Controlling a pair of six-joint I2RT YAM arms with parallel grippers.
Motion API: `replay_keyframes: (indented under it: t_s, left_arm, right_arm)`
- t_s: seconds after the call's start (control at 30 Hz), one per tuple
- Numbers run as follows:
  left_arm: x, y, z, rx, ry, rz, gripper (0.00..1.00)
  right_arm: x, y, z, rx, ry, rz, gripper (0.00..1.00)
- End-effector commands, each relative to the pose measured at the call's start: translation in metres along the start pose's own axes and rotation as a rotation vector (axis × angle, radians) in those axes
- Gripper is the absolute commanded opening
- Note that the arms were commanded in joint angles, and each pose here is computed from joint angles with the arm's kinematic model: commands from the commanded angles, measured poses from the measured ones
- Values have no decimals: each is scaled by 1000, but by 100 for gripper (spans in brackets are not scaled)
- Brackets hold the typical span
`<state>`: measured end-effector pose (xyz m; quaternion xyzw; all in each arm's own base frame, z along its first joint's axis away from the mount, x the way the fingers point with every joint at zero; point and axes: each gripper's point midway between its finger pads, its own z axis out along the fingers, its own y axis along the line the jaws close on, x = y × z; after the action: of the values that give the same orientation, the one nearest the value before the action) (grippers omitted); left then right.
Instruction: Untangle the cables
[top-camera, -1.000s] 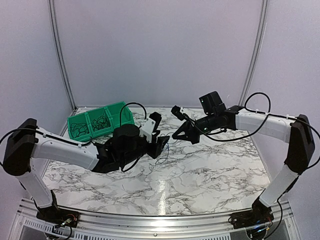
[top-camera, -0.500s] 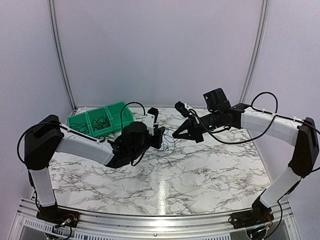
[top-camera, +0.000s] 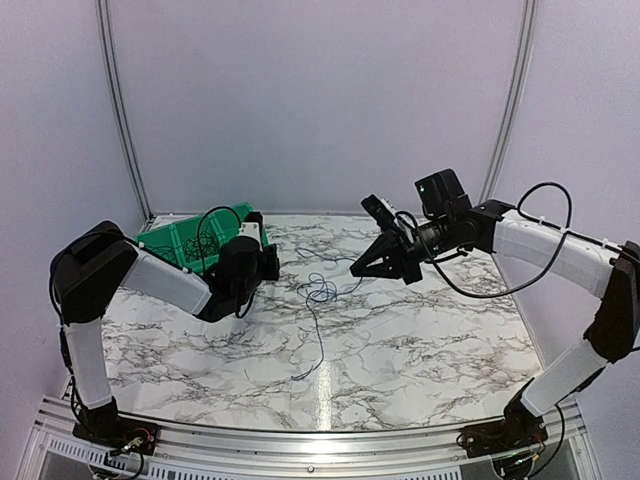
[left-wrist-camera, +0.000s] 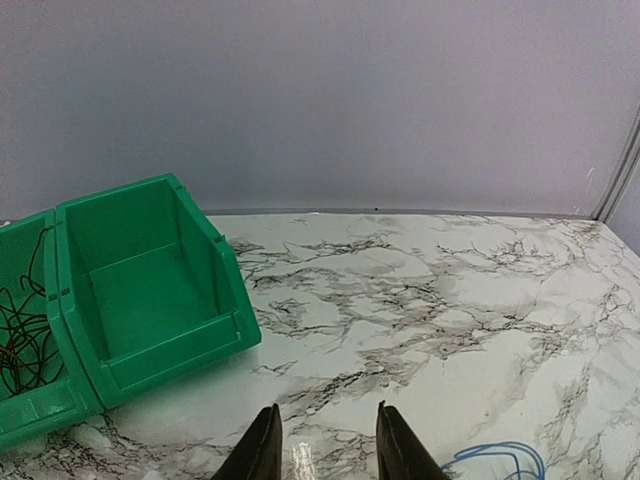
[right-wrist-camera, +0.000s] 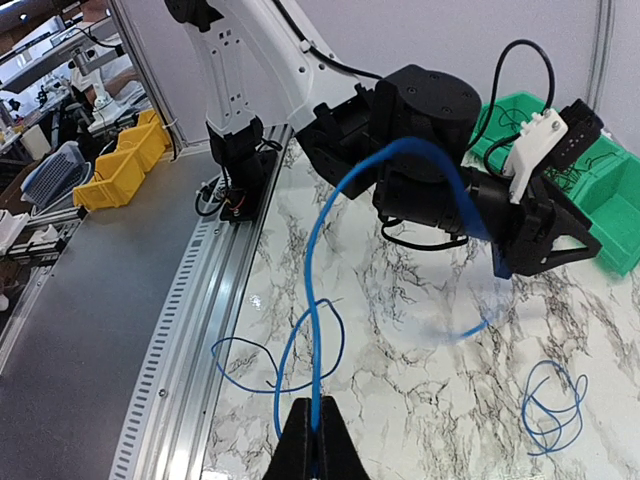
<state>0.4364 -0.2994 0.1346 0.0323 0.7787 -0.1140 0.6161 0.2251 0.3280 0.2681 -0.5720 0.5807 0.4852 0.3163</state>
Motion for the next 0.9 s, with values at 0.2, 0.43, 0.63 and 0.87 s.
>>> replay_keyframes:
  t_s: [0.2, 0.43, 0.63, 0.87]
  left_arm:
    - [-16, 27, -37, -9, -29, -13, 41]
    - [-37, -35, -100, 332, -80, 181, 48]
    - [-48, -80, -159, 603, -135, 368, 54]
    - [-42, -110, -180, 724, -79, 578, 54]
  right_arm:
    - [-29, 16, -27, -24, -66, -80, 0]
    - [-10, -31, -32, 149, -39, 6, 0]
    - [5, -50, -28, 193, -13, 53, 0]
    - [11, -57, -27, 213, -4, 68, 0]
